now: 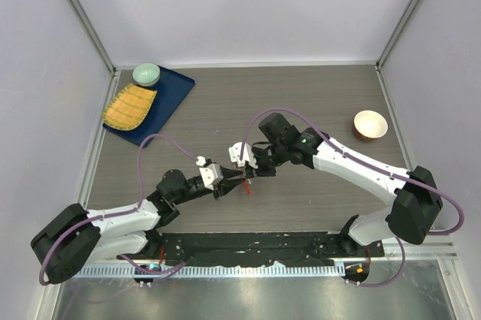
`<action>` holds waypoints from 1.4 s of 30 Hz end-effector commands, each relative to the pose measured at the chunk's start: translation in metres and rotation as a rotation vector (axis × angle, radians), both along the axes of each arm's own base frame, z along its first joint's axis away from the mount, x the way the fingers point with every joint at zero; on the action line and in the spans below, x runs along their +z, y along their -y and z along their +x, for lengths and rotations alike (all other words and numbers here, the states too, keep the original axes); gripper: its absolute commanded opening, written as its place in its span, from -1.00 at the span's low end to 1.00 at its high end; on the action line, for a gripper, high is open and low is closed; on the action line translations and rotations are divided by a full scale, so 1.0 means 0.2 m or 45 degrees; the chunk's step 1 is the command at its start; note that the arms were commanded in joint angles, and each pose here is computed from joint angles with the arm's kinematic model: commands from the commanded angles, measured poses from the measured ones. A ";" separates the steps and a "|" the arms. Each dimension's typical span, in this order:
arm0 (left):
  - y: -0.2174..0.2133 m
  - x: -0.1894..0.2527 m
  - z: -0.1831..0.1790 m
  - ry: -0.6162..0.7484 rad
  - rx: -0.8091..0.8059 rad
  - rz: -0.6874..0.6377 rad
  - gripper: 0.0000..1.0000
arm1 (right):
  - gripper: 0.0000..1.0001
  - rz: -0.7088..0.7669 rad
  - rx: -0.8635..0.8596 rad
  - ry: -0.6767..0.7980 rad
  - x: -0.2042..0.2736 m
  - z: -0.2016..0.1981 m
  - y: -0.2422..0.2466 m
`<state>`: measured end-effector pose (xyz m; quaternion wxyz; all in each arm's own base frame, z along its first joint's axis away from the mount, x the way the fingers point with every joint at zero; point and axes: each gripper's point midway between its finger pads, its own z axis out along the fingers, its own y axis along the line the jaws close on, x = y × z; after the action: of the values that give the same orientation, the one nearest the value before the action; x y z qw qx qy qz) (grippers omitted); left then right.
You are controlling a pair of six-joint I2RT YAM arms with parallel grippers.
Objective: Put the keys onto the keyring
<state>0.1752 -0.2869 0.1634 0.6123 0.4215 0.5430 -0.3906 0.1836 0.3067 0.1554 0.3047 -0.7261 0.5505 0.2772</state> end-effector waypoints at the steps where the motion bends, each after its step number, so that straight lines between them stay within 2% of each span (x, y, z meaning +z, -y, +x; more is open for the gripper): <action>1: 0.02 0.05 0.05 0.038 0.024 0.012 -0.45 | -0.99 0.047 0.020 0.028 0.06 -0.01 -0.01; 9: 0.02 0.02 0.07 0.012 0.041 0.044 -0.55 | -0.98 0.051 0.017 0.033 0.06 -0.01 -0.01; 14: 0.02 0.02 0.06 0.006 0.035 0.052 -0.98 | -0.98 0.056 0.019 0.036 0.07 -0.01 -0.02; 18: 0.02 0.02 0.06 0.009 0.035 0.051 -1.00 | -0.98 0.057 -0.001 0.038 0.07 0.00 -0.01; 24: -0.06 0.06 0.11 0.040 0.171 -0.015 -1.00 | -0.56 0.141 -0.147 0.019 0.15 0.00 0.00; 26: -0.09 0.09 0.12 0.067 0.224 -0.068 -1.00 | -0.45 0.214 -0.237 0.034 0.15 0.03 -0.01; 27: -0.10 0.10 0.13 0.077 0.236 -0.082 -1.00 | -0.39 0.252 -0.352 -0.003 0.17 0.05 0.00; 28: -0.11 0.09 0.13 0.077 0.247 -0.091 -1.00 | -0.32 0.377 -0.416 0.048 0.28 0.09 -0.02; 29: -0.12 0.12 0.13 0.092 0.262 -0.122 -1.00 | 0.03 0.402 -0.499 0.010 0.25 0.09 0.01; 31: -0.13 0.13 0.13 0.096 0.264 -0.144 -1.00 | 0.21 0.569 -0.700 -0.030 0.39 0.13 0.04; 33: -0.12 0.17 0.12 0.103 0.251 -0.193 -1.00 | 0.34 0.646 -0.823 -0.093 0.36 0.14 0.07; 34: -0.12 0.17 0.11 0.106 0.246 -0.202 -1.00 | 0.34 0.808 -0.886 -0.144 0.47 0.15 0.07; 35: -0.12 0.21 0.11 0.135 0.245 -0.237 -1.00 | 0.34 0.817 -0.917 -0.179 0.39 0.14 0.08; 37: -0.12 0.24 0.12 0.160 0.246 -0.270 -1.00 | 0.29 0.944 -0.962 -0.189 0.45 0.16 0.09; 38: -0.11 0.26 0.11 0.169 0.238 -0.282 -1.00 | 0.27 0.958 -0.978 -0.235 0.42 0.15 0.09; 42: -0.08 0.31 0.13 0.206 0.218 -0.295 -1.00 | 0.12 0.945 -1.025 -0.210 0.45 0.21 0.08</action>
<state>0.1969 -0.2674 0.1695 0.6689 0.3527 0.5517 -0.3518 0.2044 0.2820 0.1956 0.5200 -0.3534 0.6985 0.3418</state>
